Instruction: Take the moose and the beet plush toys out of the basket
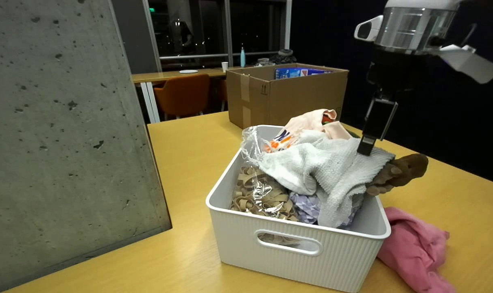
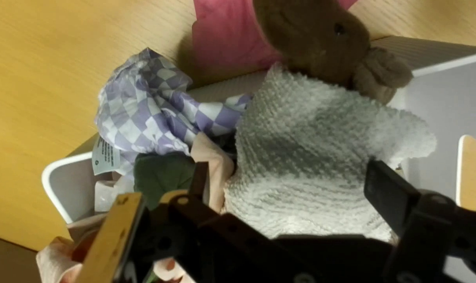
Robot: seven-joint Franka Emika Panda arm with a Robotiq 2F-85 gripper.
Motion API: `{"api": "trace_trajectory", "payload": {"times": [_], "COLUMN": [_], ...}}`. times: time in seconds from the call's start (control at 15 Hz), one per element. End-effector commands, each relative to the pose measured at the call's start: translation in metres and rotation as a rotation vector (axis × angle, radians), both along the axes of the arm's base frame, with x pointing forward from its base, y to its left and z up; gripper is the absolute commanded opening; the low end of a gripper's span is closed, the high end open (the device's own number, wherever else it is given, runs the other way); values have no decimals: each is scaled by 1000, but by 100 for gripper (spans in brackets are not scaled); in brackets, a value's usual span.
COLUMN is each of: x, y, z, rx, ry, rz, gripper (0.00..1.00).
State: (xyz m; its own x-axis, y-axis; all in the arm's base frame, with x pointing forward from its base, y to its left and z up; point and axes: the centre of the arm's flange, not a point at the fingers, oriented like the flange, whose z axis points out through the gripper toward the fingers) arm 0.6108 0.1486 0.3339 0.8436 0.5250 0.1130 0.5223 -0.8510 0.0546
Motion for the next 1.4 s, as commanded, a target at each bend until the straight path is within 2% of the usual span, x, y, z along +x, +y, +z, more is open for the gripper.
{"api": "trace_trajectory", "payload": {"times": [0.0, 0.07, 0.13, 0.27, 0.33, 0.53, 0.87, 1.13, 1.33], "x": [22, 24, 27, 31, 31, 30, 17, -5, -36], "y": [18, 20, 21, 22, 23, 26, 29, 32, 34], "z": [-2, -4, -6, -11, -12, -11, 11, 64, 115], "rx": [-18, -15, -11, -4, -3, 8, 40, 40, 34], "ry": [-5, -4, 0, 7, 7, 8, 8, -20, -40], "rz": [27, 31, 34, 34, 33, 30, -20, -67, -120], "gripper": [100, 95, 74, 69, 63, 37, 2, 1, 3]}}
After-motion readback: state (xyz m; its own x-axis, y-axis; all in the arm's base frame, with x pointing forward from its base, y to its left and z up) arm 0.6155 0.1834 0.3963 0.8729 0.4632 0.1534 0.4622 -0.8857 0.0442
